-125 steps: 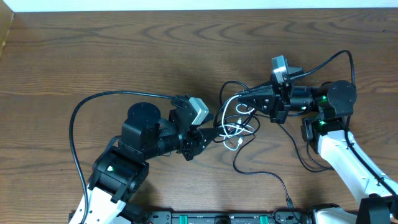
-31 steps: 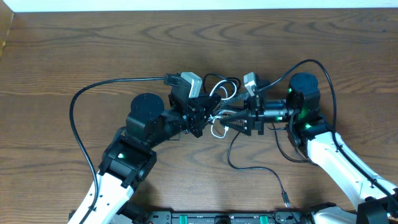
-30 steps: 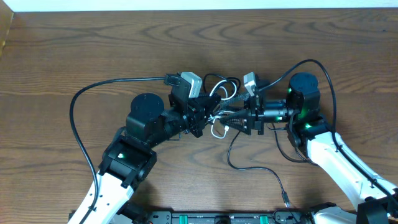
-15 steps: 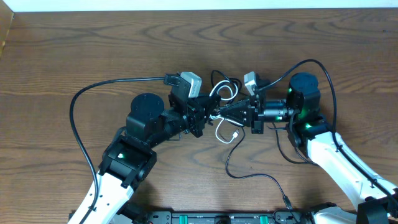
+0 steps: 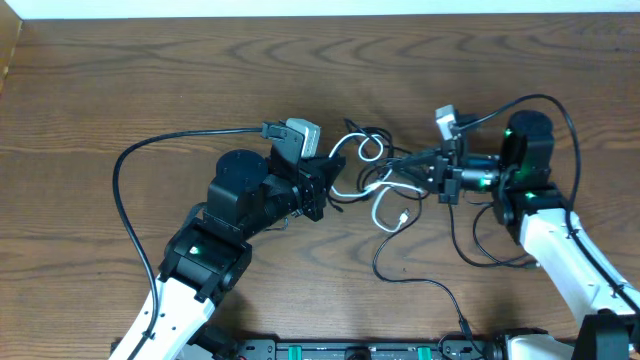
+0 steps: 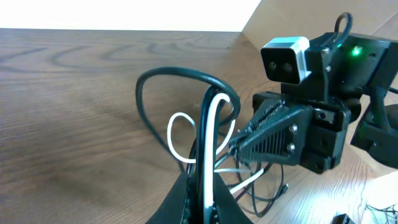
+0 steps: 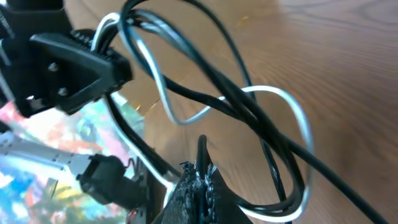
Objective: Untangle cables
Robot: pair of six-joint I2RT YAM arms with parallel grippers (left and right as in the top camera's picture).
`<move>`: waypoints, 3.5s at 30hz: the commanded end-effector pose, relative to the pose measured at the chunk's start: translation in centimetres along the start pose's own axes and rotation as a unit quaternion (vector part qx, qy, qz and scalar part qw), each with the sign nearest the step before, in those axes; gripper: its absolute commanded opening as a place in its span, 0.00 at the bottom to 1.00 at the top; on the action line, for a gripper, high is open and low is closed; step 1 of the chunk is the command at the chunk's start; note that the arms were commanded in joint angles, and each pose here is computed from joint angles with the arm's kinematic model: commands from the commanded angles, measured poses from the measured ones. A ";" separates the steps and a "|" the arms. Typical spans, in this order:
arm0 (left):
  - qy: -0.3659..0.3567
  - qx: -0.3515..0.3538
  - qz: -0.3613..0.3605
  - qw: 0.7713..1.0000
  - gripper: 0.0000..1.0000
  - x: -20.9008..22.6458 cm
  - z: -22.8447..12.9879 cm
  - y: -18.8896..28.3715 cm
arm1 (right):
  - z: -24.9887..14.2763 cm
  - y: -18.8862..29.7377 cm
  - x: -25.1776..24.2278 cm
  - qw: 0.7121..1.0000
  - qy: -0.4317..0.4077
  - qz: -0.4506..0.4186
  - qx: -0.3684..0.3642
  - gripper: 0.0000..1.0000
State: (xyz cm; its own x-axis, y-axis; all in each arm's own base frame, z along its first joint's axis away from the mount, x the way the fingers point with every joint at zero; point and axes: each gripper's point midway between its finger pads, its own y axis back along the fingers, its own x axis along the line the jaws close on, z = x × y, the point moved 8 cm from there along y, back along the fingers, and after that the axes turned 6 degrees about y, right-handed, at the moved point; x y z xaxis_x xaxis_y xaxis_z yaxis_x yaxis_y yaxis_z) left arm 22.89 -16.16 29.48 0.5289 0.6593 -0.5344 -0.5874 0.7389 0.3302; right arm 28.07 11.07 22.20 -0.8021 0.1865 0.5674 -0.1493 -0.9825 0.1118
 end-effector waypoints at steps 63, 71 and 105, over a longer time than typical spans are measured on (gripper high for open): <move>0.008 -0.277 0.361 0.890 0.08 5.2 5.9 4.1 | -6.3 3.0 -2.1 0.979 -0.110 -0.147 0.091 0.04; 0.015 -0.343 0.313 0.886 0.07 3.8 7.9 4.6 | -6.4 3.1 -2.5 0.975 -0.108 -0.169 0.098 0.33; -0.068 -0.162 -0.074 0.982 0.08 -3.1 5.5 1.1 | 1.0 -3.2 0.3 0.998 0.011 -0.060 -0.013 0.99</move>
State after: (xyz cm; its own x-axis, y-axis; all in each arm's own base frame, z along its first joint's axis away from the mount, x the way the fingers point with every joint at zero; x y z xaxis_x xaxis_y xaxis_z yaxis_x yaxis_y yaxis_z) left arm 24.68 -15.94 35.17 0.6148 0.6507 -0.4457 -0.7281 0.6855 -0.0036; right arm 28.78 12.82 22.41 -0.8527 0.2675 0.4488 -0.2247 -0.9632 0.1473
